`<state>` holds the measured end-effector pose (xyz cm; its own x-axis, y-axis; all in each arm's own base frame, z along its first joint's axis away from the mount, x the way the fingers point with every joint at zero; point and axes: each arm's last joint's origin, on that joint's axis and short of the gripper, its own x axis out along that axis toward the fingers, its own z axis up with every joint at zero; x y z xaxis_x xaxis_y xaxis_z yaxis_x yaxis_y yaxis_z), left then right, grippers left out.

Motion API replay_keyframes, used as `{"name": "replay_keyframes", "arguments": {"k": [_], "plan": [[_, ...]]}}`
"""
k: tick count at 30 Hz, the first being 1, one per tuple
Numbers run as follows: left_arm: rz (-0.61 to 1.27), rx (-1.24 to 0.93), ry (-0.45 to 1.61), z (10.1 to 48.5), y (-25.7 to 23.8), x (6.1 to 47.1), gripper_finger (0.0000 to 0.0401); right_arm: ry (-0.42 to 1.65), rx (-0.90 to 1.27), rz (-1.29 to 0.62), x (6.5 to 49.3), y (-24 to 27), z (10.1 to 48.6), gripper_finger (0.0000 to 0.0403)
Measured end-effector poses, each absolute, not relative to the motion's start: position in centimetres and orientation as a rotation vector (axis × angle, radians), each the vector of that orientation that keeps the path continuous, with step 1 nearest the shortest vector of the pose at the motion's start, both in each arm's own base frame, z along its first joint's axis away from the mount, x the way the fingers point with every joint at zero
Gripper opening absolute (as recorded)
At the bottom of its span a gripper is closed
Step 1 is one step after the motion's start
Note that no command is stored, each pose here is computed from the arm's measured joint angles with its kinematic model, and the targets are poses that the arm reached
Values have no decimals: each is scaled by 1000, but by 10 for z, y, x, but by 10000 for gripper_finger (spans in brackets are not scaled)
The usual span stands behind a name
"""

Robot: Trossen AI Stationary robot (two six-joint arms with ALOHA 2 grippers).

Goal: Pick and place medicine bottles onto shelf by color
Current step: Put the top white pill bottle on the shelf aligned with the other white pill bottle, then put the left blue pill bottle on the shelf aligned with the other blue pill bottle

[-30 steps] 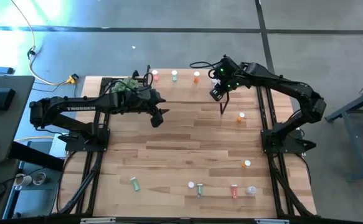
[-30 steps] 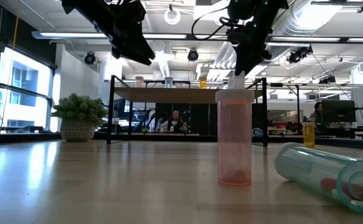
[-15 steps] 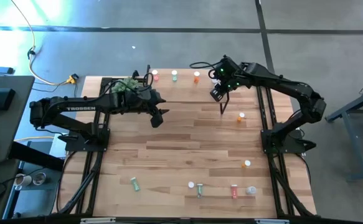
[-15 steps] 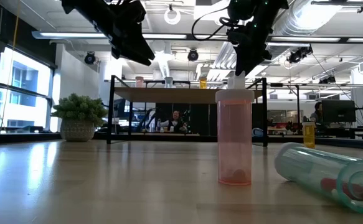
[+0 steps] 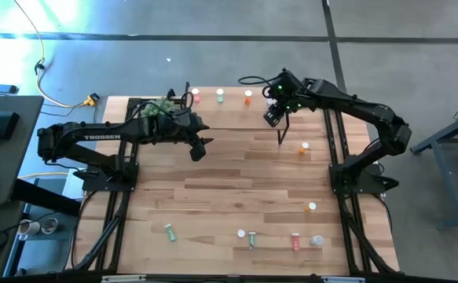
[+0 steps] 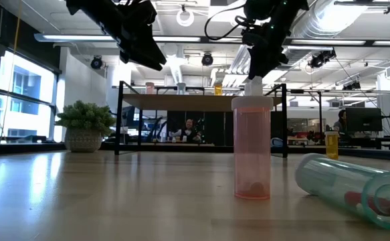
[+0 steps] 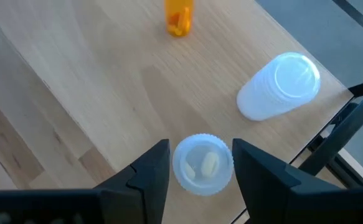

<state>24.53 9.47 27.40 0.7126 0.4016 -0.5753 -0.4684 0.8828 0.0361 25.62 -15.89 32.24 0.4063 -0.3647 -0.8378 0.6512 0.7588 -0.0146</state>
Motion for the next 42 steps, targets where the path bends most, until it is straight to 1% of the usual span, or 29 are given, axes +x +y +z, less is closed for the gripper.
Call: {"name": "replay_keyframes", "arguments": {"k": [18,26,29,35,42], "plan": [[468,-61,612,277,94,242,223,892,326,-659,259,-161,327,165],[452,-58,573,288,90,234,223,858,312,-650,259,-156,341,165],[425,-66,566,290,87,233,223,857,270,-610,263,-148,348,165],[395,-108,651,282,76,231,223,865,200,-517,274,-126,351,165],[333,-174,752,274,51,231,223,878,115,-423,286,-96,351,165]]}}
